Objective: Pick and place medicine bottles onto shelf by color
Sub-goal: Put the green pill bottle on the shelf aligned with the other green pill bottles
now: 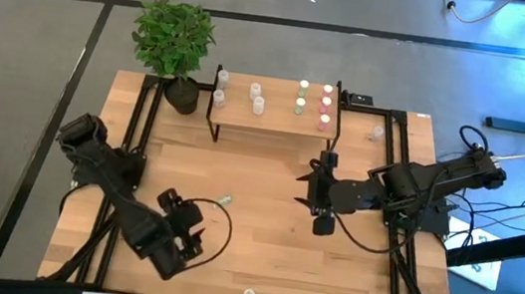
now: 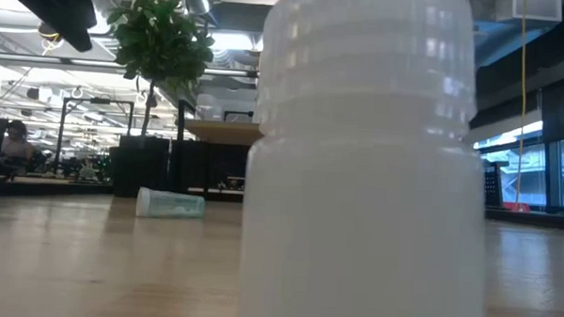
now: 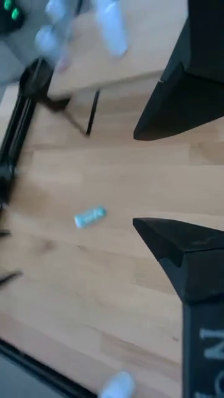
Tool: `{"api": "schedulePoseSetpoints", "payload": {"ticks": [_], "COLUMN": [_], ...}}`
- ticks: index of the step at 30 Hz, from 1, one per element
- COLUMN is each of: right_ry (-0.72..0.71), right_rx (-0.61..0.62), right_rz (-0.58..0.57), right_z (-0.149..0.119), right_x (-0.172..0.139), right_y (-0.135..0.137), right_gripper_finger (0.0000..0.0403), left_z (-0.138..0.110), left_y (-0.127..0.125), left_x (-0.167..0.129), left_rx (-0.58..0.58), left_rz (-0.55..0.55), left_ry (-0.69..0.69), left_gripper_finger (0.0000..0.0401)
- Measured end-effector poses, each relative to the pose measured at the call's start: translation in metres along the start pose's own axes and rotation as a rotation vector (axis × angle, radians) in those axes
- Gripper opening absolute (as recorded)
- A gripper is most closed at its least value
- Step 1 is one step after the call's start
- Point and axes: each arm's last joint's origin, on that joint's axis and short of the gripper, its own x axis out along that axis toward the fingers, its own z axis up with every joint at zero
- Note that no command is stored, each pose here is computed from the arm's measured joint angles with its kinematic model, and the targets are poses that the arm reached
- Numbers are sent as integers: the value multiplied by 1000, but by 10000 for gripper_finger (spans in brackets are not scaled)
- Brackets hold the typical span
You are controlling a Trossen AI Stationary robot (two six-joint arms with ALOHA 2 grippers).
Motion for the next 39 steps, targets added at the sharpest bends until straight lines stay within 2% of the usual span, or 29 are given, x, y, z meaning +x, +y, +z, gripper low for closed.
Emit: {"api": "schedulePoseSetpoints", "payload": {"ticks": [6,10,12,17,21,28,33,39], "right_ry": [12,15,16,-22,-58,-37,-111,-172], "right_rx": [-167,-223,-234,-255,-280,-330,-303,-305], "right_rz": [140,130,137,236,231,220,328,318], "right_z": [4,6,7,9,8,-8,-17,-28], "right_x": [27,54,68,111,148,205,240,272], "right_y": [15,19,18,12,10,11,14,12], "right_gripper_finger": [217,217,217,217,217,217,217,217], "left_z": [-12,-17,-19,-24,-25,-25,-25,-25], "left_y": [-3,-4,-4,-4,-5,-4,-2,3], "left_x": [-10,-15,-17,-20,-21,-21,-21,-20], "left_rx": [-3,-33,-38,-26,-24,-20,-43,-87], "left_rz": [-27,-43,-48,-61,-62,-57,-45,-6], "left_ry": [-50,-72,-91,-102,-105,-105,-105,-104], "left_gripper_finger": [313,310,310,313,310,313,310,313]}}
